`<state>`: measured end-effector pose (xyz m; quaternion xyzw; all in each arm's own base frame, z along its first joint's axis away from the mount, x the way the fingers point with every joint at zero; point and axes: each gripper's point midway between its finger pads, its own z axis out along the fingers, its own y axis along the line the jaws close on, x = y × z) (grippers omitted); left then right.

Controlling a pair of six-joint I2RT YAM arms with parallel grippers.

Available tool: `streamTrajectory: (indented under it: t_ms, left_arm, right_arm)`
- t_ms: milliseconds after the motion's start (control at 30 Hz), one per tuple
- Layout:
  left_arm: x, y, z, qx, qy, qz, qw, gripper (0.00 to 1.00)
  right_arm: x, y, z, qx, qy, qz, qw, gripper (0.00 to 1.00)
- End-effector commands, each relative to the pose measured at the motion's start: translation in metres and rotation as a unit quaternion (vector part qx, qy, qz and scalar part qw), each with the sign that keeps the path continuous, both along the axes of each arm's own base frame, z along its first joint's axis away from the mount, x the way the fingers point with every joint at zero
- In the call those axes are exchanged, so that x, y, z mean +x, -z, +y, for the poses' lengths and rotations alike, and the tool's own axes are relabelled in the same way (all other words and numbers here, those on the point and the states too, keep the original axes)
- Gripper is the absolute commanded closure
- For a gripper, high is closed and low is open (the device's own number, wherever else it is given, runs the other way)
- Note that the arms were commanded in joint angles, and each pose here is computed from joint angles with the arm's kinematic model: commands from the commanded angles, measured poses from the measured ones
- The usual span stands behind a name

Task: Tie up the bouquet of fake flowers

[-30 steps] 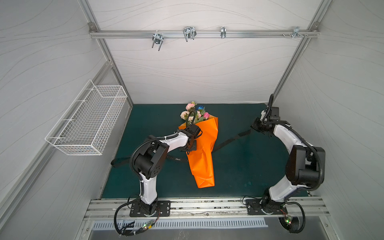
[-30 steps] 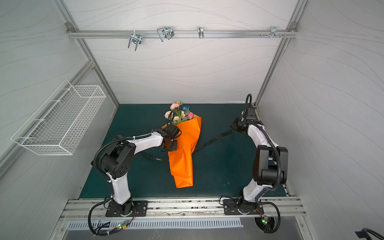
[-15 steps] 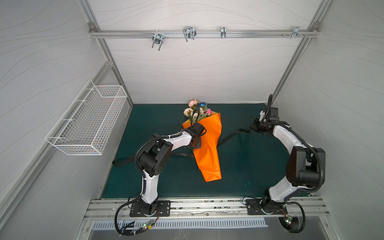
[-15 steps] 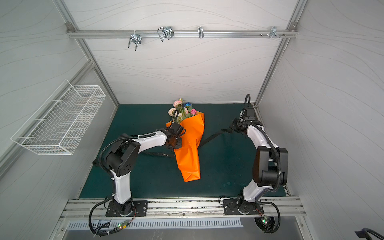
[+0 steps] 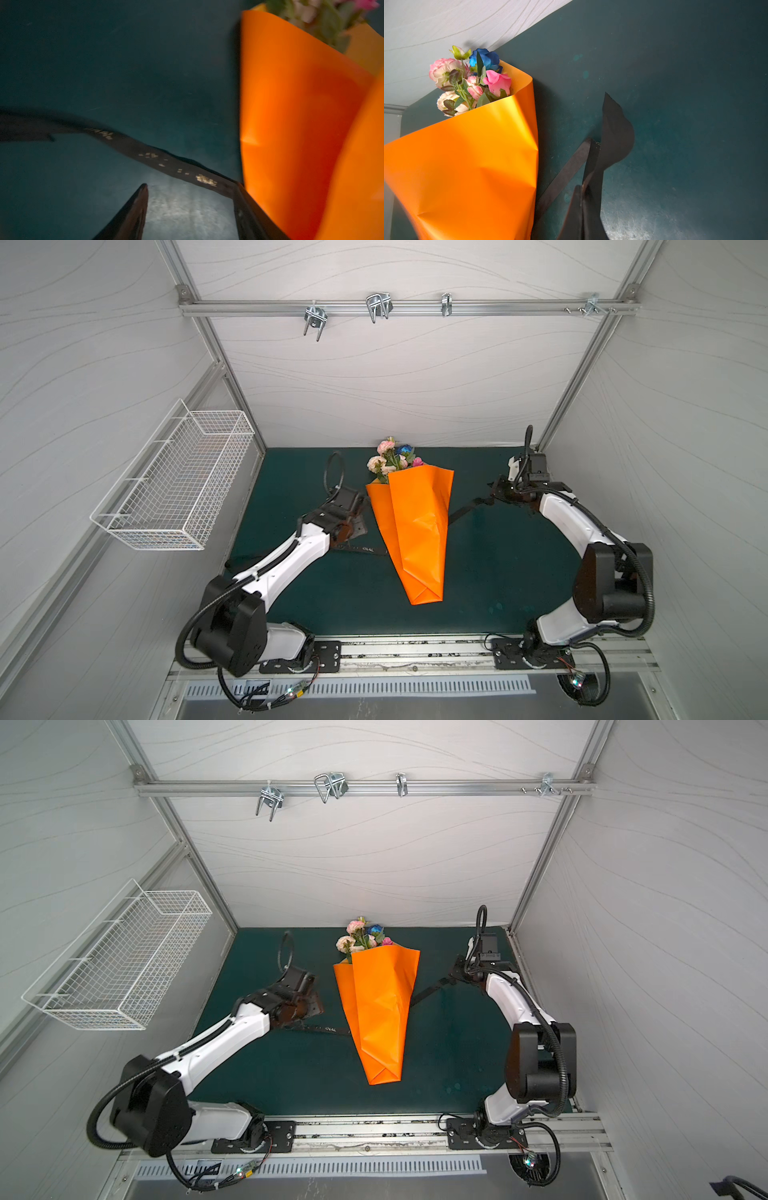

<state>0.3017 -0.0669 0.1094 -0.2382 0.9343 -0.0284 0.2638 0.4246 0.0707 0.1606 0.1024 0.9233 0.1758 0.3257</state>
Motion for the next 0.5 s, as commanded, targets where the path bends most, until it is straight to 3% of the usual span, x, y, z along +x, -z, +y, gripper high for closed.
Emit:
streamTrajectory:
  t_ms: [0, 100, 167, 467]
  left_arm:
    - [-0.016, 0.018, 0.038, -0.039, -0.111, -0.007, 0.993, 0.34]
    - [-0.023, 0.025, 0.059, -0.049, -0.152, -0.004, 0.987, 0.32]
    - [-0.023, 0.027, 0.065, -0.044, -0.156, 0.0, 0.987, 0.21]
    - [-0.015, 0.066, 0.068, -0.069, -0.171, 0.045, 0.982, 0.22]
  right_arm:
    - [0.002, -0.015, 0.008, -0.007, -0.017, -0.021, 1.0, 1.0]
    - [0.002, -0.015, 0.024, -0.007, -0.036, -0.02, 0.999, 1.0]
    - [0.0, -0.015, 0.036, -0.014, -0.05, -0.019, 0.998, 1.0]
    - [-0.012, -0.003, 0.079, -0.034, -0.098, -0.003, 0.995, 1.0]
